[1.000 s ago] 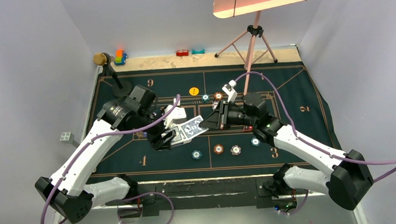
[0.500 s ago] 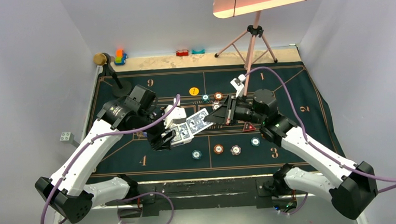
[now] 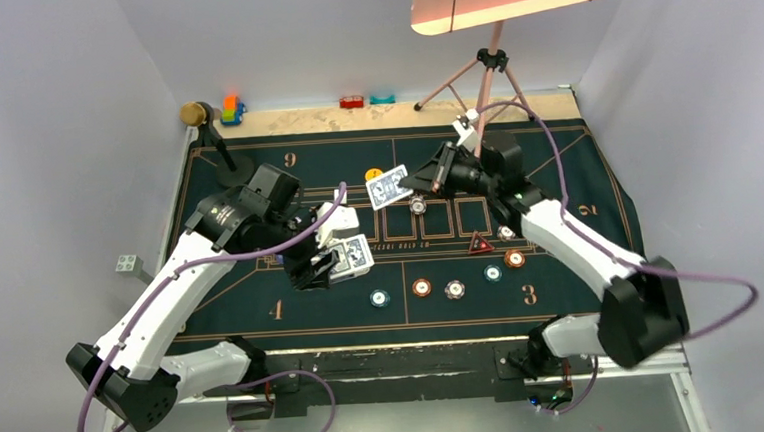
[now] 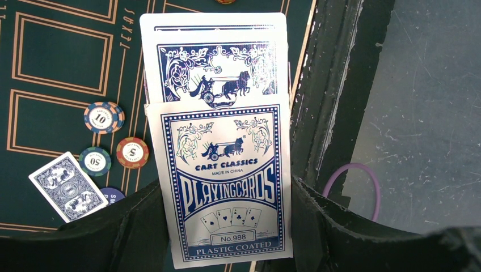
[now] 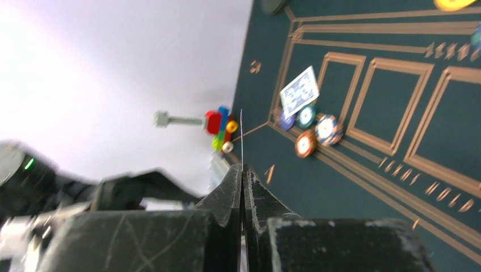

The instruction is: Distribute texas hold em gaming equipment

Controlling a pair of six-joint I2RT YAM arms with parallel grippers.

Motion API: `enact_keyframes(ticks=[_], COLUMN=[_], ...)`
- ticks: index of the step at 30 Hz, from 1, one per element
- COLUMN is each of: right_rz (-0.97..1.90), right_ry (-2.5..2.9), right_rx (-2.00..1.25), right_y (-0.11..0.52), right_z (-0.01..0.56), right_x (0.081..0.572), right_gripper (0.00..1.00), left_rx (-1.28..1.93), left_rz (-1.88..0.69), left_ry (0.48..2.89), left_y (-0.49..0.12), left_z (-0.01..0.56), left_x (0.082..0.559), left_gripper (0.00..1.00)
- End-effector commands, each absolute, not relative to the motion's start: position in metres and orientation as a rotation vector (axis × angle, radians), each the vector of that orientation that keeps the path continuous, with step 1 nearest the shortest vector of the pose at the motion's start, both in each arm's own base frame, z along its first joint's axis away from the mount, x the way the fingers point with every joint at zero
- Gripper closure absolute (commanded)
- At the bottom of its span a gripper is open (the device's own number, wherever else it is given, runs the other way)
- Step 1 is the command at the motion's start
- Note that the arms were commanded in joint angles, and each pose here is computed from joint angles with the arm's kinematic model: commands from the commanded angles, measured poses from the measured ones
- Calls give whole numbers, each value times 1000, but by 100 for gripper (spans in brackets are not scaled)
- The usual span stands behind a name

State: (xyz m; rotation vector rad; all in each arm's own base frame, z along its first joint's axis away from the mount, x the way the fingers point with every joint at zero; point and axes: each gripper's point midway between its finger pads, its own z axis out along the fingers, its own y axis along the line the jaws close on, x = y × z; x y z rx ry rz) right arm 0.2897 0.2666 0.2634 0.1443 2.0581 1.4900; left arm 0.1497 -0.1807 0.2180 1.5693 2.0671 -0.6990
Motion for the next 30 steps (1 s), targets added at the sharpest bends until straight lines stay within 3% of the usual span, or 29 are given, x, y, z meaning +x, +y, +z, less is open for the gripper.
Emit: enact_keyframes(ticks=[1,8,13,23,30], right_rz=[1368,1226,1162,1045,972], right_ry=[2055,2155,2189,2255,2344], right_rx=[126,201,258,301,317], right_y=[276,300,309,326,323], right_z=[246,172,142,103,75], right_x=[352,443,481,513,505], right_gripper=[100,100,100,100,100], left_rx=[1543,1546,1547,1551,1556], left_rz=[-724,-723,-716,-703,-695], left_ry=[1996,1994,1994,1992,2000], left_y=[-186,-184,-182,-179,-177], left_z=[234,237,239,239,236], left_x=[150,148,146,145,144], left_gripper=[100,100,100,100,100])
